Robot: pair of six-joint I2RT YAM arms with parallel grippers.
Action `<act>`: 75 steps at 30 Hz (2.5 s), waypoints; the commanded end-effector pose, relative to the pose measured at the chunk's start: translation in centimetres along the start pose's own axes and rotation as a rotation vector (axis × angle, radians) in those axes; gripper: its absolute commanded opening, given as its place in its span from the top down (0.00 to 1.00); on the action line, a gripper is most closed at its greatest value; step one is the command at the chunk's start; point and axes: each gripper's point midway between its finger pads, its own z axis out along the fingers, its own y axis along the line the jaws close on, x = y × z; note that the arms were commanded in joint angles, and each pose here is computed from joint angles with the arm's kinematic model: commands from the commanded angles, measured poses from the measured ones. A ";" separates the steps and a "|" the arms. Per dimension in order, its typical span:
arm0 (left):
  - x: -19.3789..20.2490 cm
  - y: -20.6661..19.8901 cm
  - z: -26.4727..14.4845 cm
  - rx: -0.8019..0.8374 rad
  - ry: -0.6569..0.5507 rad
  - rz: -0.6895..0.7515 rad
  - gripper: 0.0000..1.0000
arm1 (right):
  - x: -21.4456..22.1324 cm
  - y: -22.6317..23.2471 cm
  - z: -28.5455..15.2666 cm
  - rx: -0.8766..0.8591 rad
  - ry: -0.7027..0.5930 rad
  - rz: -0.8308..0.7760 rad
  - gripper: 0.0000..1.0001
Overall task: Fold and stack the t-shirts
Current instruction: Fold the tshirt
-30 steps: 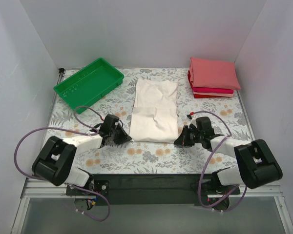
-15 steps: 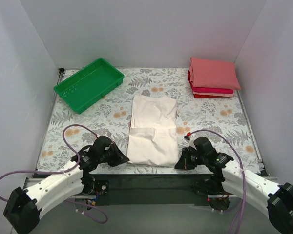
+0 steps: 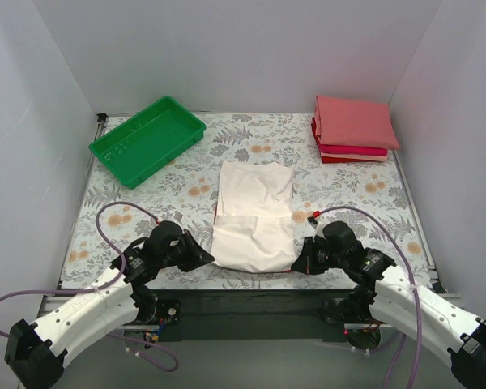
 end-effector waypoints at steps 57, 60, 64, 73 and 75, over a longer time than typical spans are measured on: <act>-29.2 -17.1 2.4 0.002 -0.797 0.042 1.00 | -28.3 3.3 -2.8 -0.106 -0.344 -0.150 0.99; -30.0 -17.3 4.2 -0.002 -0.781 0.042 1.00 | -28.8 2.2 -2.0 -0.116 -0.330 -0.122 0.99; -31.3 -17.5 7.0 -0.013 -0.760 0.053 1.00 | -29.8 0.4 -0.9 -0.118 -0.321 -0.082 0.99; -34.8 -15.4 14.0 -0.089 -0.727 0.064 1.00 | -33.2 -4.3 2.3 -0.105 -0.305 -0.016 0.99; -35.2 -14.1 15.8 -0.114 -0.703 0.064 0.90 | -33.4 -5.6 3.6 -0.100 -0.286 -0.001 0.91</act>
